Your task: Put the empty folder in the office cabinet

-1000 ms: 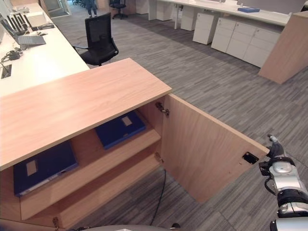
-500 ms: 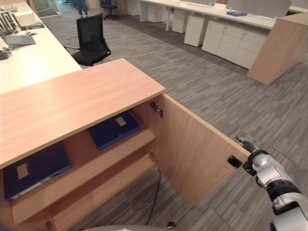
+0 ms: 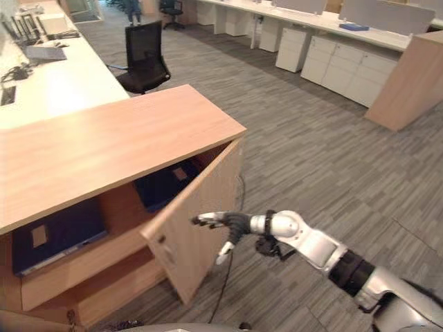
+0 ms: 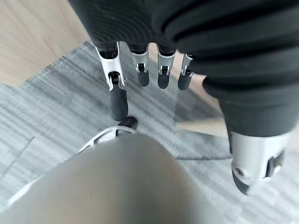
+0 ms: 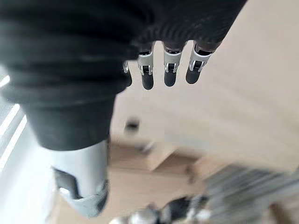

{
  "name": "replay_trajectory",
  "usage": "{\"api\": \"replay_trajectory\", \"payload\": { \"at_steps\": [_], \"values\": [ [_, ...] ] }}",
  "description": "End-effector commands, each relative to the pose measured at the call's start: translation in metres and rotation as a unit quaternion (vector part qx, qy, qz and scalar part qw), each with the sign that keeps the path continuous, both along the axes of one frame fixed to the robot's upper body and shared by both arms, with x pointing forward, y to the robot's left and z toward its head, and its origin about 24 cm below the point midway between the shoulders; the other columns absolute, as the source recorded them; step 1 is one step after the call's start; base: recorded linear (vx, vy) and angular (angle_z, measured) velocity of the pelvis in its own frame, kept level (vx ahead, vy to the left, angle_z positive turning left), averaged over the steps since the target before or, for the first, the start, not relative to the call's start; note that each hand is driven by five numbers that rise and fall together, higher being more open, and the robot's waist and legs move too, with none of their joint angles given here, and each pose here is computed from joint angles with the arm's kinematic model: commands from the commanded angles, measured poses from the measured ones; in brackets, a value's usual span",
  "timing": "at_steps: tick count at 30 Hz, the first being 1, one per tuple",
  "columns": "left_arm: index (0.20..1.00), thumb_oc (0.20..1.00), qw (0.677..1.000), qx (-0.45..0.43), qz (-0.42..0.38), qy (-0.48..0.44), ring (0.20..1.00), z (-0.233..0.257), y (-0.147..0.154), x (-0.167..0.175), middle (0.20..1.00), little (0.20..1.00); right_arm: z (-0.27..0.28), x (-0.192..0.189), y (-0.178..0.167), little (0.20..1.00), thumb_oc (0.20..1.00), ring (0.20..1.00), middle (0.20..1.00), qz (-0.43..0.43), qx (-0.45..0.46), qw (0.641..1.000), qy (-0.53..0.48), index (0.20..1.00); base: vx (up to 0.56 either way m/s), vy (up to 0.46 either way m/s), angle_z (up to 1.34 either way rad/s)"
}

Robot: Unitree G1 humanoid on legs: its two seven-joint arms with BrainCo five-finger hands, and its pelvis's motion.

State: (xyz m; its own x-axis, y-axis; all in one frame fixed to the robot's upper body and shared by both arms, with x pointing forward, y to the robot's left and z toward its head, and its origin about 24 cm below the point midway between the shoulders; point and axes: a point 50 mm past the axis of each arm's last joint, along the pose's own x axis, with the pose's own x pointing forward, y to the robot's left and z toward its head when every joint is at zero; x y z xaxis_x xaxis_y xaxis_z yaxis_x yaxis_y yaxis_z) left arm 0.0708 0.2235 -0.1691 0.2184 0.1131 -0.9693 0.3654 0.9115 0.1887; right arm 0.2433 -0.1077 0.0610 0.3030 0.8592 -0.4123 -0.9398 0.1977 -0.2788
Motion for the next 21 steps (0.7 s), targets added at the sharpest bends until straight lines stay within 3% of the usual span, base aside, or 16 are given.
{"api": "replay_trajectory", "payload": {
  "at_steps": [1, 14, 21],
  "values": [
    [1.0, 1.0, 1.0, 0.004, -0.009, 0.012, 1.0, -0.002, -0.001, -0.007, 1.0, 1.0, 0.011, 0.017, 0.008, 1.0, 1.0, 1.0, 1.0, -0.006, 0.025, 0.999, -0.023, 1.0, -0.04, 0.024, 0.3],
    [1.0, 1.0, 1.0, 0.016, -0.022, -0.009, 1.0, 0.0, 0.001, -0.005, 1.0, 1.0, -0.057, 0.007, 0.009, 1.0, 1.0, 1.0, 1.0, -0.129, 0.015, 0.991, 0.027, 1.0, -0.03, 0.07, 0.33],
    [1.0, 1.0, 0.998, 0.022, -0.059, -0.027, 1.0, 0.002, -0.003, 0.014, 1.0, 1.0, -0.127, -0.006, -0.017, 1.0, 1.0, 1.0, 1.0, -0.215, -0.155, 0.964, 0.031, 1.0, 0.0, 0.085, 0.96]
  ]
}}
